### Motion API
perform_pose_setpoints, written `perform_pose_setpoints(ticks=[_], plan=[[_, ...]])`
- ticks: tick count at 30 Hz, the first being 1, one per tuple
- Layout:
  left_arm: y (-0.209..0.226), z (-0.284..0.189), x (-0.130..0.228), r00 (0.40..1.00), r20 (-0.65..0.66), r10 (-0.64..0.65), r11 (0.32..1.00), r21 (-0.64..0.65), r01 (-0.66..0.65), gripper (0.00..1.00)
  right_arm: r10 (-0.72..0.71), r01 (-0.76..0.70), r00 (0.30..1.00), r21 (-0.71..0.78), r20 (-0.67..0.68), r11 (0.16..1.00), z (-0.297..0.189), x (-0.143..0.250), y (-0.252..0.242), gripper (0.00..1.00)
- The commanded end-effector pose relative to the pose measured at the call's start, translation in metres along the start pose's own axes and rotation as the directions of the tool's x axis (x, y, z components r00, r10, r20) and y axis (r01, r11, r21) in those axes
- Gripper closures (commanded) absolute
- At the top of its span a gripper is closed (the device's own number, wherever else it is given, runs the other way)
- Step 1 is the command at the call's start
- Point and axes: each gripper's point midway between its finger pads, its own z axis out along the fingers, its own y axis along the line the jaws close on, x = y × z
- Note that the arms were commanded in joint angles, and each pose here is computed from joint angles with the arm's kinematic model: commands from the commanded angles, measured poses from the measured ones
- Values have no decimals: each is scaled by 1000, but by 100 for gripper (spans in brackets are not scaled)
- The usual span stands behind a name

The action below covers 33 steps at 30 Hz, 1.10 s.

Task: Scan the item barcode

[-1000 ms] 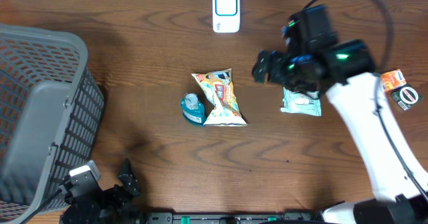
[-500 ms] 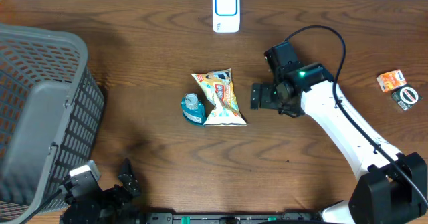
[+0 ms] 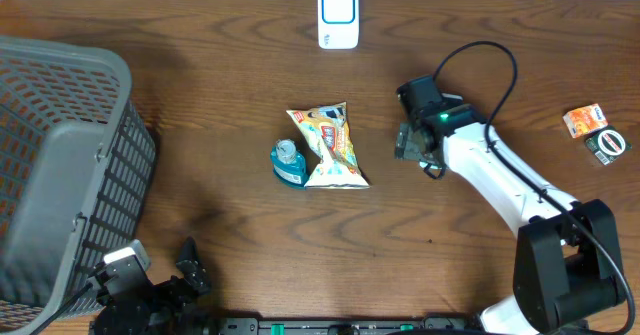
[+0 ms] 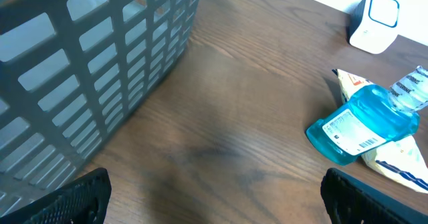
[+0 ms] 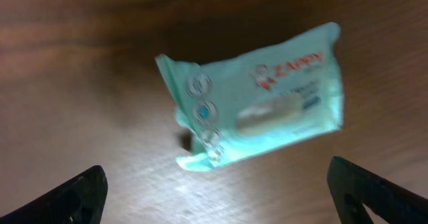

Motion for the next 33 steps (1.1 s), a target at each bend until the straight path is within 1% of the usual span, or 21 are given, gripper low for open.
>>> perform_pose_setpoints(ticks=[1, 4, 6, 7, 8, 9, 11, 13, 14, 15, 16, 22, 28, 33], plan=[[-1, -2, -2, 1000, 11, 16, 1000, 10, -16, 1, 103, -105, 994, -74, -34, 992, 0, -5, 2, 5], [-1, -2, -2, 1000, 11, 16, 1000, 10, -16, 1, 88, -88, 996, -25, 4, 996, 2, -12, -7, 9], [-1, -2, -2, 1000, 11, 16, 1000, 10, -16, 1, 105, -105, 994, -21, 3, 994, 2, -11, -8, 11], [-1, -2, -2, 1000, 11, 16, 1000, 10, -16, 1, 165, -165, 986, -14, -10, 986, 2, -8, -10, 11], [-1, -2, -2, 1000, 11, 16, 1000, 10, -16, 1, 235, -235, 972, -1, -22, 972, 2, -5, -13, 8], [-1, -2, -2, 1000, 11, 16, 1000, 10, -16, 1, 350, -349, 936, 24, -43, 937, 3, 0, -18, 1], [-1, -2, -2, 1000, 11, 16, 1000, 10, -16, 1, 578, -573, 811, 76, -88, 816, 3, 12, -26, 1], [-1, -2, -2, 1000, 11, 16, 1000, 10, -16, 1, 703, -697, 700, 92, -127, 711, 4, 17, -26, 1], [-1, -2, -2, 1000, 11, 16, 1000, 10, -16, 1, 739, -734, 658, 94, -146, 673, 4, 18, -25, 1], [-1, -2, -2, 1000, 11, 16, 1000, 10, -16, 1, 760, -757, 630, 95, -159, 647, 5, 18, -24, 1], [-1, -2, -2, 1000, 11, 16, 1000, 10, -16, 1, 768, -765, 620, 94, -159, 637, 5, 16, -25, 1], [-1, -2, -2, 1000, 11, 16, 1000, 10, -16, 1, 769, -763, 629, 104, -111, 639, 6, 12, -33, 1], [-1, -2, -2, 1000, 11, 16, 1000, 10, -16, 1, 688, -680, 714, 107, -127, 726, 7, 14, -39, 1], [-1, -2, -2, 1000, 11, 16, 1000, 10, -16, 1, 655, -635, 740, 162, -153, 755, 5, 27, -48, 1]])
